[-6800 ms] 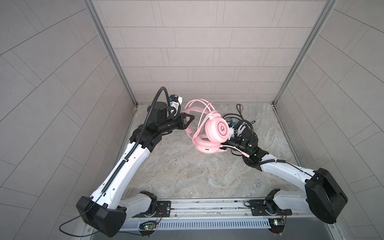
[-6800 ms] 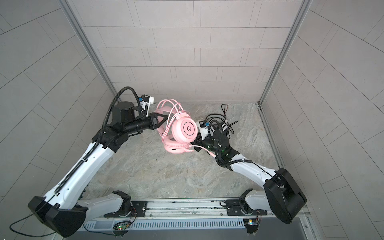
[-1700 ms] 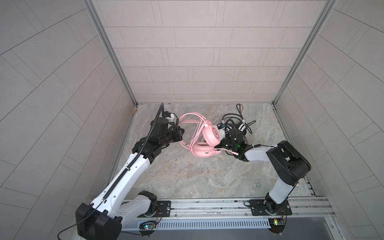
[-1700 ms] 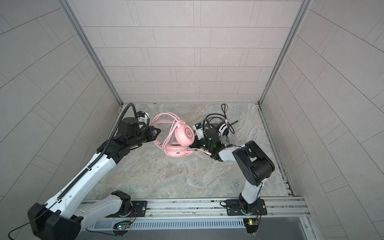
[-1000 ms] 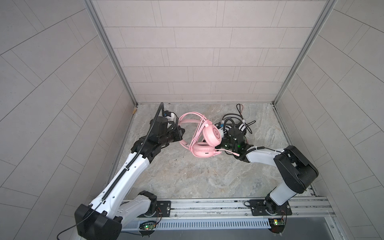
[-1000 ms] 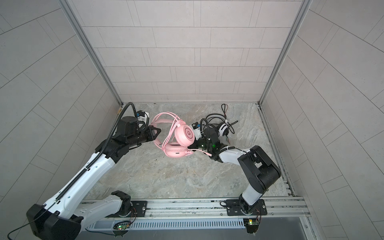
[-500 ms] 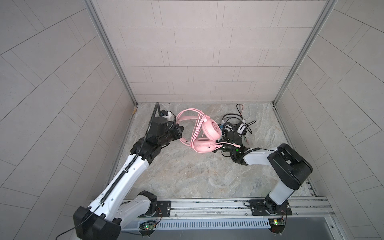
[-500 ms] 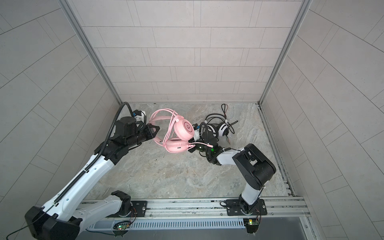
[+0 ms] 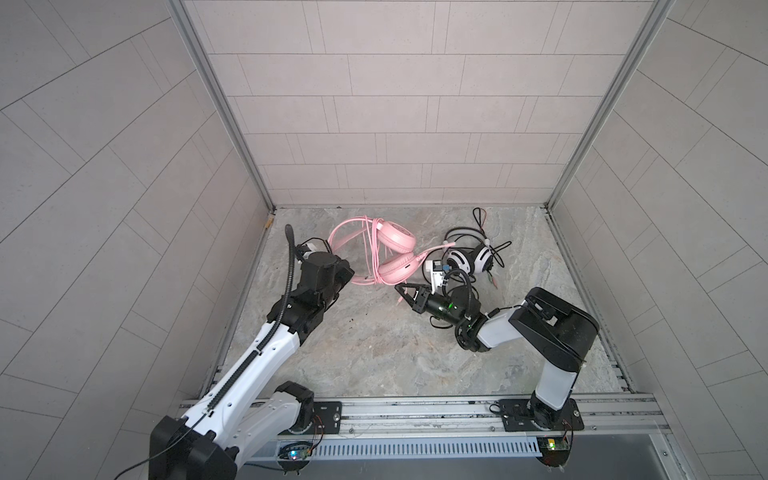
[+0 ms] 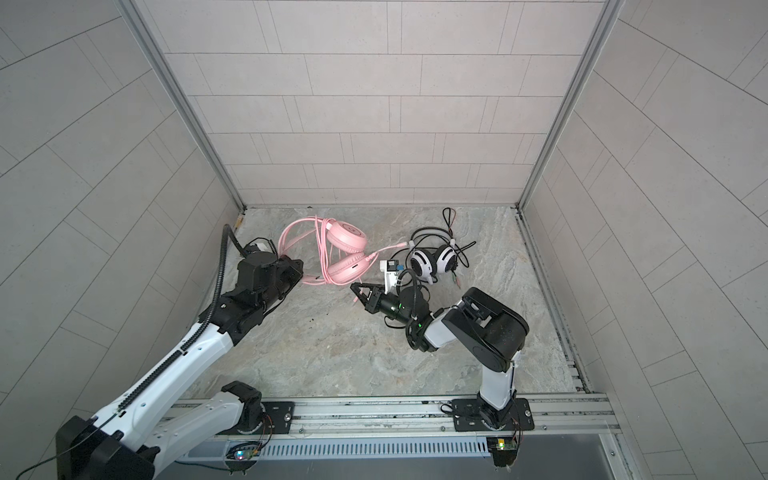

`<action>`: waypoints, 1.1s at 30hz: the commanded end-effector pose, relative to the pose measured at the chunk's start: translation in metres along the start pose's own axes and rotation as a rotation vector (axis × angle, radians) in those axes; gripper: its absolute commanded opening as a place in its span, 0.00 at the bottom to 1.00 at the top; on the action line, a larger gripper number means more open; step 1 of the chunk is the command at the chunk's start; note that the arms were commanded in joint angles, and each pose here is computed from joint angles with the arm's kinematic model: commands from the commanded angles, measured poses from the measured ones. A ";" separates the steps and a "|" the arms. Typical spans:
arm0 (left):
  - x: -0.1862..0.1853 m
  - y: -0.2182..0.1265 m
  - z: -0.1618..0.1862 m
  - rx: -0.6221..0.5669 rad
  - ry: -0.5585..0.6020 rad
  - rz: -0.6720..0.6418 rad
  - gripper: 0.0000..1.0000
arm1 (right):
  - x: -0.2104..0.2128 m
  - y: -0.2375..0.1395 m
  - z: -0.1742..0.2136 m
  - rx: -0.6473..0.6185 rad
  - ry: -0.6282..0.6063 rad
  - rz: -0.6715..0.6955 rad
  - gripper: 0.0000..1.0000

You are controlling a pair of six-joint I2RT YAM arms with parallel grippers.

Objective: Wrap the headphones

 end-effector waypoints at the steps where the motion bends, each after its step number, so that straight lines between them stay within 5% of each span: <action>1: -0.024 -0.011 -0.041 -0.222 -0.195 0.109 0.00 | 0.000 0.003 0.001 -0.035 0.050 0.041 0.11; 6: -0.023 -0.008 -0.048 -0.240 -0.130 0.024 0.00 | 0.014 0.015 0.020 0.129 -0.090 0.161 0.10; 12: -0.015 -0.003 -0.051 -0.244 -0.023 -0.116 0.00 | 0.061 0.009 0.041 0.396 -0.483 0.366 0.10; 18: -0.018 0.015 -0.040 -0.165 0.103 -0.150 0.00 | 0.107 0.009 0.032 0.571 -0.719 0.428 0.10; 23: -0.015 0.016 -0.033 -0.133 0.125 -0.166 0.00 | 0.125 0.014 0.018 0.560 -0.788 0.464 0.10; 30: -0.003 -0.005 -0.041 -0.233 0.045 -0.189 0.00 | 0.122 0.014 0.020 0.491 -0.708 0.437 0.10; 33: -0.009 0.001 -0.042 -0.191 0.124 -0.214 0.00 | 0.131 0.018 0.017 0.512 -0.754 0.448 0.10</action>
Point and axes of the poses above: each gripper's point midway between its finger pads, its own y axis out along the fingers, its own x axis along the line the jaws close on, z = x × y, the point moved 6 cm from there along -y, back along the fingers, and after that the axes turned 13 degrees about y, right-handed, at the moved point
